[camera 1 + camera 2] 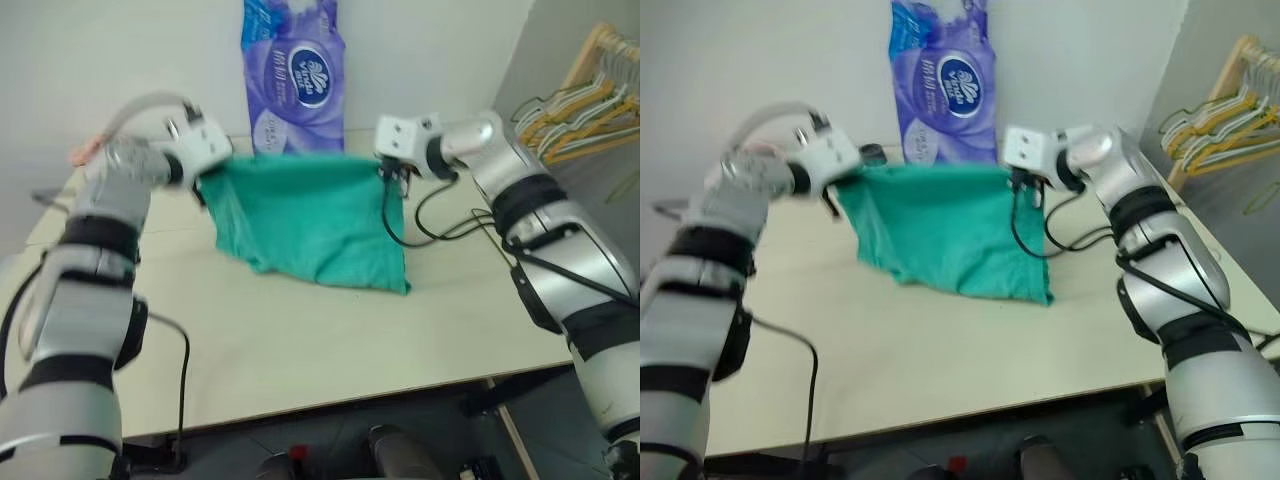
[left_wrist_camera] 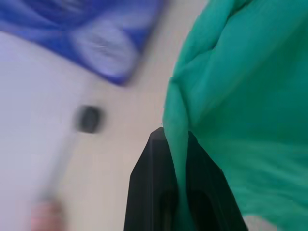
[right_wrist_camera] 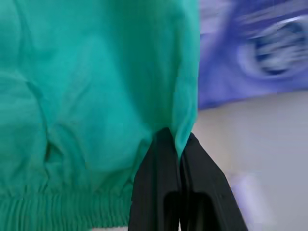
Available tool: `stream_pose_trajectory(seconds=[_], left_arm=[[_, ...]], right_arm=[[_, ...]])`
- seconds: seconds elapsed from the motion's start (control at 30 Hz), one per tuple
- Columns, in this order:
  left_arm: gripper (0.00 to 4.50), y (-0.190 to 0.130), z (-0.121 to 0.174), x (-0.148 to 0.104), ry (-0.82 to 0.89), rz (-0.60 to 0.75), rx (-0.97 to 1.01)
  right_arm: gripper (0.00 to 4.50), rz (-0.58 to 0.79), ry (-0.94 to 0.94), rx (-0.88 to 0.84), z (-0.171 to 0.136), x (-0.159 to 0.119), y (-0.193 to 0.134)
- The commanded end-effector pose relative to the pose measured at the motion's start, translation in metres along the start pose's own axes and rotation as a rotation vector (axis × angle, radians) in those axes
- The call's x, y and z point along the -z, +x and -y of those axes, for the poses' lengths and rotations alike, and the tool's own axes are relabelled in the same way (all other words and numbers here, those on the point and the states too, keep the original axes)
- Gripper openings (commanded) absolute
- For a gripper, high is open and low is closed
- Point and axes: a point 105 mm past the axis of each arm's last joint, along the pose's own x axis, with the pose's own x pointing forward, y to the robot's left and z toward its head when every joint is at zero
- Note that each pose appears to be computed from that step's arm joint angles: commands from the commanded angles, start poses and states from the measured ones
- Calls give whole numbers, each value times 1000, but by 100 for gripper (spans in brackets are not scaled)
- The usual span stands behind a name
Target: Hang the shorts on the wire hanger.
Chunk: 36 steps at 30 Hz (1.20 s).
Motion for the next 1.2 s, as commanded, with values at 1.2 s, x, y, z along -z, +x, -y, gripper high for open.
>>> stream_pose_trajectory(seconds=[1.2], left_arm=[[2,-249,242,38,-118,28,1354]], right_arm=[[0,274,104,-901,-248,32,-123]])
